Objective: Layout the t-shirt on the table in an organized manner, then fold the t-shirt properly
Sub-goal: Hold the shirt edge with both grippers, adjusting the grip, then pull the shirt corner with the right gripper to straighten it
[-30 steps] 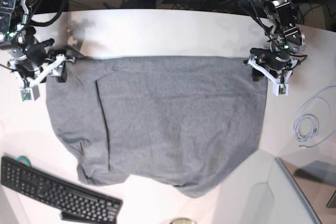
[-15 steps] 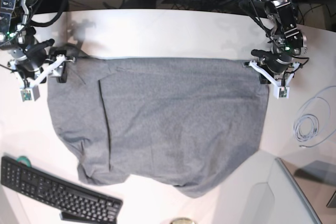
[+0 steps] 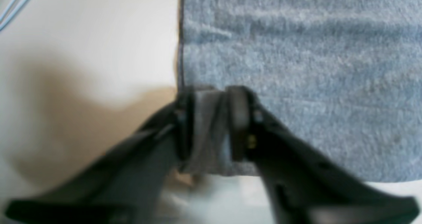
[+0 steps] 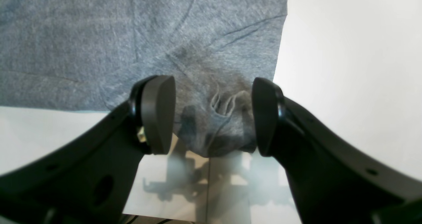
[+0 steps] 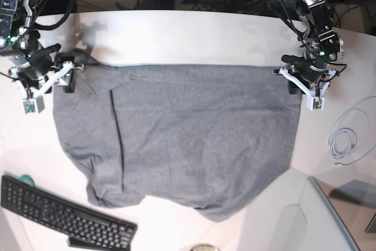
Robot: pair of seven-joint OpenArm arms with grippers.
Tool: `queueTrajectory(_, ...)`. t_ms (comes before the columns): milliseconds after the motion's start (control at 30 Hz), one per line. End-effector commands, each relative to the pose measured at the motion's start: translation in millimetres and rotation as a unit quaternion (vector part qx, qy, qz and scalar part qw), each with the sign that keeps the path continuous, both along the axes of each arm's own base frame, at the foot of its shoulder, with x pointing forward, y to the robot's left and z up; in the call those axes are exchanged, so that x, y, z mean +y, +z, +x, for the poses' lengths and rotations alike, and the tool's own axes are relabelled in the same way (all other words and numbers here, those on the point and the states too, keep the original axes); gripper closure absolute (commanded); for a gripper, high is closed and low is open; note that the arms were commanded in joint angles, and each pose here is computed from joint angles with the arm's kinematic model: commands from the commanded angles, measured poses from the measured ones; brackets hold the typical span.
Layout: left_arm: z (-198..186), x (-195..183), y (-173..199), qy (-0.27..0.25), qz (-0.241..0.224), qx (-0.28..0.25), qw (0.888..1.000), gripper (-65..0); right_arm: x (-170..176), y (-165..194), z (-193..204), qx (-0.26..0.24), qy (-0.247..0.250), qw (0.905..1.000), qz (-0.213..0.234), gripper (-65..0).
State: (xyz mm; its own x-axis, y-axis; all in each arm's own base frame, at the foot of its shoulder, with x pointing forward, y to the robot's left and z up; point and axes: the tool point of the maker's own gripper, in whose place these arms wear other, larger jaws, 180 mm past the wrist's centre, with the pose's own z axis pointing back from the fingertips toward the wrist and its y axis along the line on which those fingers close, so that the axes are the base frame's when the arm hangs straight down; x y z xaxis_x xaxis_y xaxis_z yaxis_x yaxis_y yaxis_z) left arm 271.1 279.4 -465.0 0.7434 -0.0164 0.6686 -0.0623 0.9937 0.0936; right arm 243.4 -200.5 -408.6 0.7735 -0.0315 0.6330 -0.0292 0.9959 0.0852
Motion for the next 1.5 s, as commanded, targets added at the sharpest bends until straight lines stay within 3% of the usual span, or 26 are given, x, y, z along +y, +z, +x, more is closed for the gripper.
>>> queueTrajectory(0, 10.4, 5.3, 12.7, 0.000, 0.008, -0.022, 1.000, -22.7, -1.5, 9.5, 8.3, -0.021, 0.002, 0.9998, -0.001, -34.8)
queueTrajectory(133, 10.0, 1.3, 10.7, 0.000, 0.003, -0.022, 1.000, -23.7, -1.5, 9.5, 8.3, -0.021, 0.002, 0.9998, -0.001, -34.8)
queueTrajectory(200, 10.0, 0.6, 10.5, 0.000, 0.003, -0.022, 1.000, -16.5, -1.5, 9.5, 8.3, -0.021, 0.002, 0.9998, -0.001, -34.8)
queueTrajectory(300, 10.0, -0.1, 10.3, 0.000, 0.002, -0.022, 1.000, 0.0, -1.3, 9.6, 8.4, -0.021, 0.002, 0.9998, -0.001, -34.8)
queueTrajectory(633, -16.9, -5.5, 17.3, -0.007, 0.018, -0.024, 1.000, 0.0, -1.6, 7.5, 7.9, -0.018, 0.001, 0.9998, 0.000, -34.8)
queueTrajectory(933, -56.0, -4.2, 31.8, -0.023, 0.051, -0.016, 0.998, 0.0, -5.0, -25.7, 8.9, 0.022, -0.016, 0.9994, 0.021, -34.8)
queueTrajectory(1300, -56.1, -3.7, 30.8, -0.023, 0.050, -0.015, 0.998, 0.0, -8.7, -43.4, -0.3, 0.053, -0.020, 0.9981, 0.023, -34.5)
queueTrajectory(1367, -56.1, -3.7, 30.8, -0.023, 0.050, -0.015, 0.998, 0.0, -7.4, -48.0, -3.7, 0.060, -0.022, 0.9976, 0.027, -29.0)
queueTrajectory(1467, -55.2, -3.6, 32.3, -0.023, 0.051, -0.017, 0.998, 0.0, -5.3, -49.9, -13.9, 0.065, -0.017, 0.9973, 0.028, -5.1)
